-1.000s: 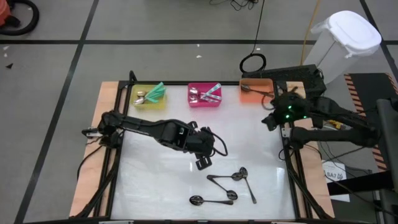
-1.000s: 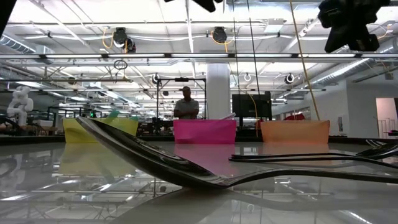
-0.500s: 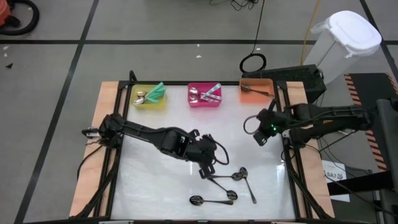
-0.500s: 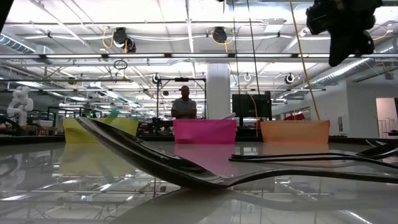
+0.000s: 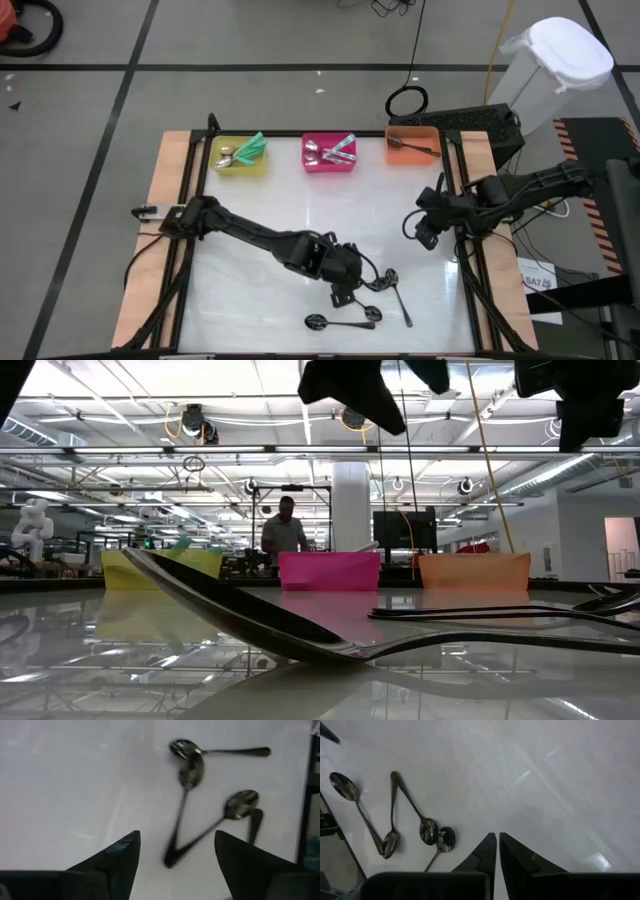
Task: Sort silverware by color (type)
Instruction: Put the black spoon into the orange bin
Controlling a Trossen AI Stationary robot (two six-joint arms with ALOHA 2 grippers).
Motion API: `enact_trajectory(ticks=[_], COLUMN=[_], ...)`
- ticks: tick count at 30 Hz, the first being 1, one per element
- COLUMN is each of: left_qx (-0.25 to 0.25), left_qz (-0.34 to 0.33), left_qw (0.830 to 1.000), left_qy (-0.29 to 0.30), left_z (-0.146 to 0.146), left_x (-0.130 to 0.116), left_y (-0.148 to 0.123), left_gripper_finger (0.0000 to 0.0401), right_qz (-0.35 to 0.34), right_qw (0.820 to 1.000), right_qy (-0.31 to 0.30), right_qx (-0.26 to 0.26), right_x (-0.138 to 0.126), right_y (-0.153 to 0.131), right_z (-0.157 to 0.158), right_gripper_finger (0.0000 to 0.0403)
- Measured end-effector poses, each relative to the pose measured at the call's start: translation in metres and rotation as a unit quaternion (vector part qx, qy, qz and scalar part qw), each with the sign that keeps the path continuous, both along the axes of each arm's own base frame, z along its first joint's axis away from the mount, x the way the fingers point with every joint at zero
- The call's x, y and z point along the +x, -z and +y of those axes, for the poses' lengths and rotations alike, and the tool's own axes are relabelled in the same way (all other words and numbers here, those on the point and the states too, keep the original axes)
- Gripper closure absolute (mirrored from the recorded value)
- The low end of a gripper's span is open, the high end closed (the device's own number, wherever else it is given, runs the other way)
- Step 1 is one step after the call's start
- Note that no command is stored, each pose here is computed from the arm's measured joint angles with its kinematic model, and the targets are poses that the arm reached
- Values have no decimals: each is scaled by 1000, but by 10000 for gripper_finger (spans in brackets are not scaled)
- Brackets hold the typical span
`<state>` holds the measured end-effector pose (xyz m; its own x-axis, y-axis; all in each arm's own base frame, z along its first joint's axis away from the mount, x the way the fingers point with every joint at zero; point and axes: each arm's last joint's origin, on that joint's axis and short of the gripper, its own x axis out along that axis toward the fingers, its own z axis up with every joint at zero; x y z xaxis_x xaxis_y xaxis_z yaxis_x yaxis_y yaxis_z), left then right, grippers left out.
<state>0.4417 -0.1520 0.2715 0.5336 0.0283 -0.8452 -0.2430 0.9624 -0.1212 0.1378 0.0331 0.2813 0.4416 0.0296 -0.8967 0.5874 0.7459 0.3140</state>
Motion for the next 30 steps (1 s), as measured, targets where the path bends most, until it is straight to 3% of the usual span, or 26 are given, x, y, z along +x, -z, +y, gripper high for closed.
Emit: enact_trajectory(ticks=[17,30], left_qx=[-4,15], left_qz=[75,65], left_qw=[997,997], left_qy=[6,48], left_z=[-19,-22], left_x=[21,32], left_y=[82,106], left_gripper_finger=[146,146], right_qz=[-1,-7], right_qw=[999,1000], right_qy=[-44,-29], right_qx=[-14,4], right_x=[-4,-5], right_y=[0,-1], right_z=[12,17], right_gripper_finger=[385,385])
